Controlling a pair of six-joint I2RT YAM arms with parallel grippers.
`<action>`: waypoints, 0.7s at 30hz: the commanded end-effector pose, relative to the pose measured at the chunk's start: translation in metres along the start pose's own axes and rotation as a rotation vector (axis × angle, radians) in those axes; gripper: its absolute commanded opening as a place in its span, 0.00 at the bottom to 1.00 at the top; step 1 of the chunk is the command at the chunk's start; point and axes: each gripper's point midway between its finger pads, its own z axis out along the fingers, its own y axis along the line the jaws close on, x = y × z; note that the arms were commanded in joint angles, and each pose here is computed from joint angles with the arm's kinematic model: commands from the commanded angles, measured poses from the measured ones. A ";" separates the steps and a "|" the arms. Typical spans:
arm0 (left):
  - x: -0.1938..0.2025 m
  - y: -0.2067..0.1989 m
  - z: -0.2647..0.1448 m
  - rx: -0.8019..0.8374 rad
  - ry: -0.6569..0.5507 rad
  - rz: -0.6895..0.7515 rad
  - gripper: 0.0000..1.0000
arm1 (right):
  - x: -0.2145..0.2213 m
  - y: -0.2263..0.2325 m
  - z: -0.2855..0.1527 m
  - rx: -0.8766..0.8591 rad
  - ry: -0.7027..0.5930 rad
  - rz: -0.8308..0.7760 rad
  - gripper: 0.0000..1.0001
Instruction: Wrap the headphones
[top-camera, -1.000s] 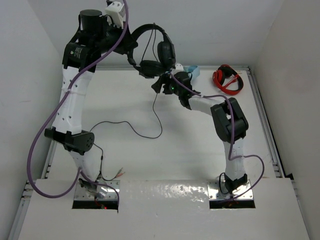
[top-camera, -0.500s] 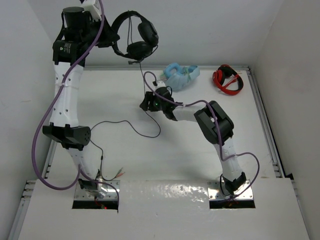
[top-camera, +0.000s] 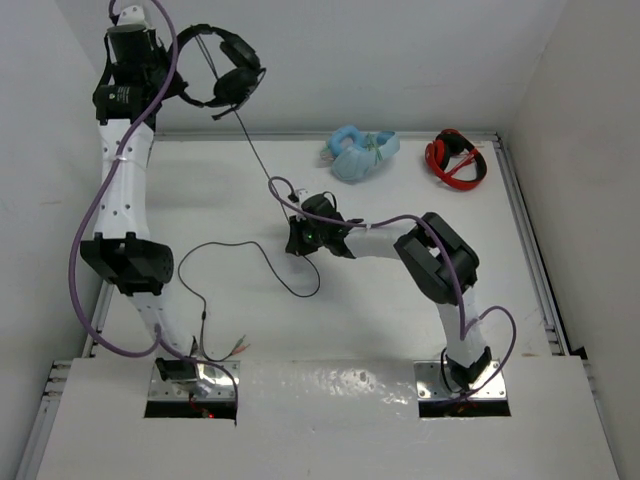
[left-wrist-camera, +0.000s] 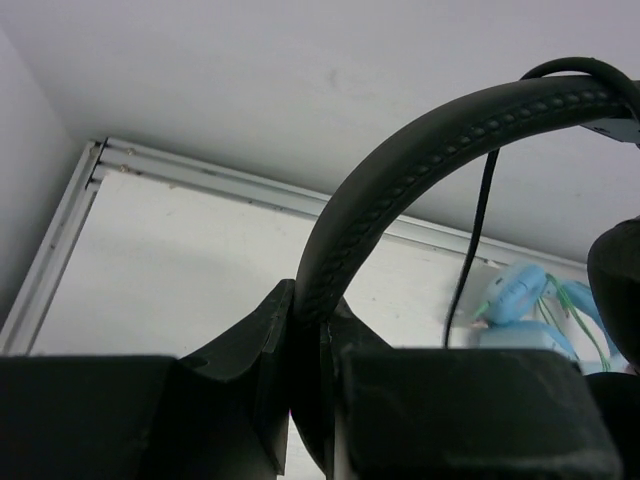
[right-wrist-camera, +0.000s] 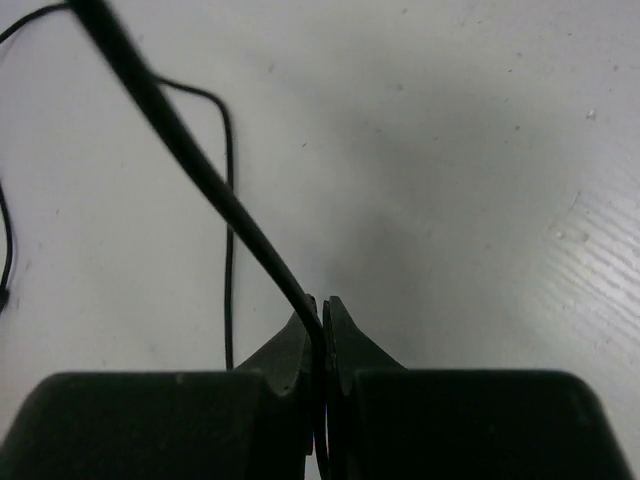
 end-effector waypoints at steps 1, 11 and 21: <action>-0.045 0.023 0.009 -0.049 -0.171 -0.131 0.00 | 0.003 0.033 -0.024 -0.094 0.030 -0.116 0.00; -0.028 0.015 0.015 0.012 -0.096 -0.334 0.00 | -0.033 0.131 0.001 -0.265 -0.009 -0.231 0.00; -0.032 0.074 0.027 -0.265 -0.215 -0.262 0.00 | -0.025 0.168 -0.032 -0.340 -0.010 -0.347 0.00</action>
